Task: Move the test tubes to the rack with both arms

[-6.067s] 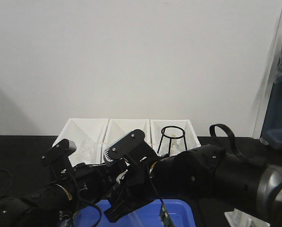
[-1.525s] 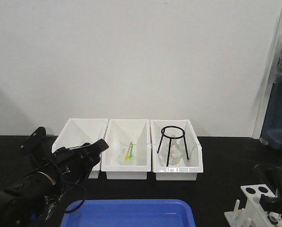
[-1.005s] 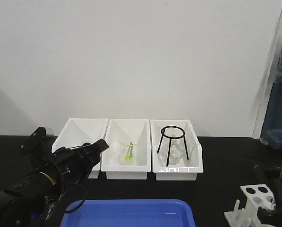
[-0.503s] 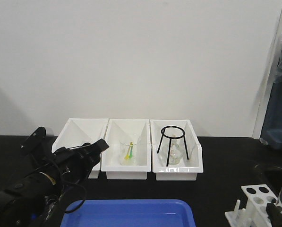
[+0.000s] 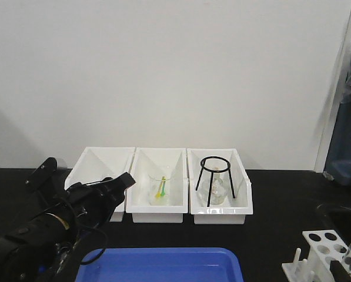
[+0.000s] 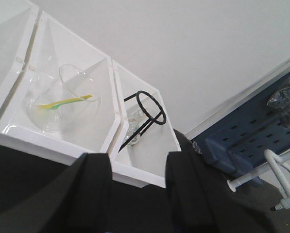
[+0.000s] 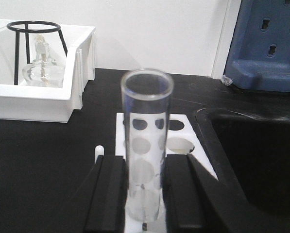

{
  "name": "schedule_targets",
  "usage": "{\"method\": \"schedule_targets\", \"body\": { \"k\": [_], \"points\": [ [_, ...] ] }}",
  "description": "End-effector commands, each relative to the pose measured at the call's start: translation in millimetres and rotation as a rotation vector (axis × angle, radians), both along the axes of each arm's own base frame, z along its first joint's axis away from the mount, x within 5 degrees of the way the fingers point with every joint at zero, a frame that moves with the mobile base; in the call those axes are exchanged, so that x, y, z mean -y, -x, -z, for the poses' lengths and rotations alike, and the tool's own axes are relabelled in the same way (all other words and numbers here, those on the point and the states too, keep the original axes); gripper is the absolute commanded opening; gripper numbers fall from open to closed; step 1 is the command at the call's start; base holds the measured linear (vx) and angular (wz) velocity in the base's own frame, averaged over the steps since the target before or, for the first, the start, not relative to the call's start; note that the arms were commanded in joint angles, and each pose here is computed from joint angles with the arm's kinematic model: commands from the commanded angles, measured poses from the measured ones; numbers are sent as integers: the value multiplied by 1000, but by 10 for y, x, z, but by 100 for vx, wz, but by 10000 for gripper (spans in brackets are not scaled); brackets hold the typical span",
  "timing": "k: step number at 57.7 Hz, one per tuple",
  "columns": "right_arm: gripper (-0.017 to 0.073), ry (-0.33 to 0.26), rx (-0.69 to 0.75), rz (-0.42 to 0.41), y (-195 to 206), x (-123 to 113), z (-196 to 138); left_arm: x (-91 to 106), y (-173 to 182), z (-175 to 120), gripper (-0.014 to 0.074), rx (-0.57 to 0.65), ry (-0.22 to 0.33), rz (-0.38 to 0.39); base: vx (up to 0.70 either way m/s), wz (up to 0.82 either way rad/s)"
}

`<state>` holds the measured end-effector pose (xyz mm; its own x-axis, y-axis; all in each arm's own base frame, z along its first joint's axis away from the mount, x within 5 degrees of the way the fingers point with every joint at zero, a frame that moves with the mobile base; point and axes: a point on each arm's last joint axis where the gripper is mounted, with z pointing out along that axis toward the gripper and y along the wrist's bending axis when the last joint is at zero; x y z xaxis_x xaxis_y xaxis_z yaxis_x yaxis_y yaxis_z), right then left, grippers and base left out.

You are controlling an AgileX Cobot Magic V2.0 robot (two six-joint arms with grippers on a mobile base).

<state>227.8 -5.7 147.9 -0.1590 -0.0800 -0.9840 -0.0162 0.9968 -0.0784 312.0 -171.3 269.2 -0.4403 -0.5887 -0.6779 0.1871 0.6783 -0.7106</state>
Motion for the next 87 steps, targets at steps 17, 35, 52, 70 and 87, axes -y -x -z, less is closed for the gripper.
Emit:
{"method": "schedule_targets", "body": {
  "k": [17, 35, 52, 70, 87],
  "points": [
    [580, -30, 264, 8, -6, 13, -318, -17, 16, -343, 411, 141, 82, -9, 0, 0],
    [566, -19, 314, 16, 141, 14, -875, -17, 17, -342, 411, 140, 81, -9, 0, 0],
    [566, 10, 299, 37, 433, 19, -2050, 6, 65, -523, 405, 397, -68, 46, 0, 0],
    [566, 14, 319, 41, 666, 12, -2211, -276, 629, -1334, 271, 755, -291, 24, 0, 0],
    [566, 14, 323, 41, 670, 11, -2215, -559, 1100, -1569, 81, 639, -428, 59, 0, 0]
  ]
}}
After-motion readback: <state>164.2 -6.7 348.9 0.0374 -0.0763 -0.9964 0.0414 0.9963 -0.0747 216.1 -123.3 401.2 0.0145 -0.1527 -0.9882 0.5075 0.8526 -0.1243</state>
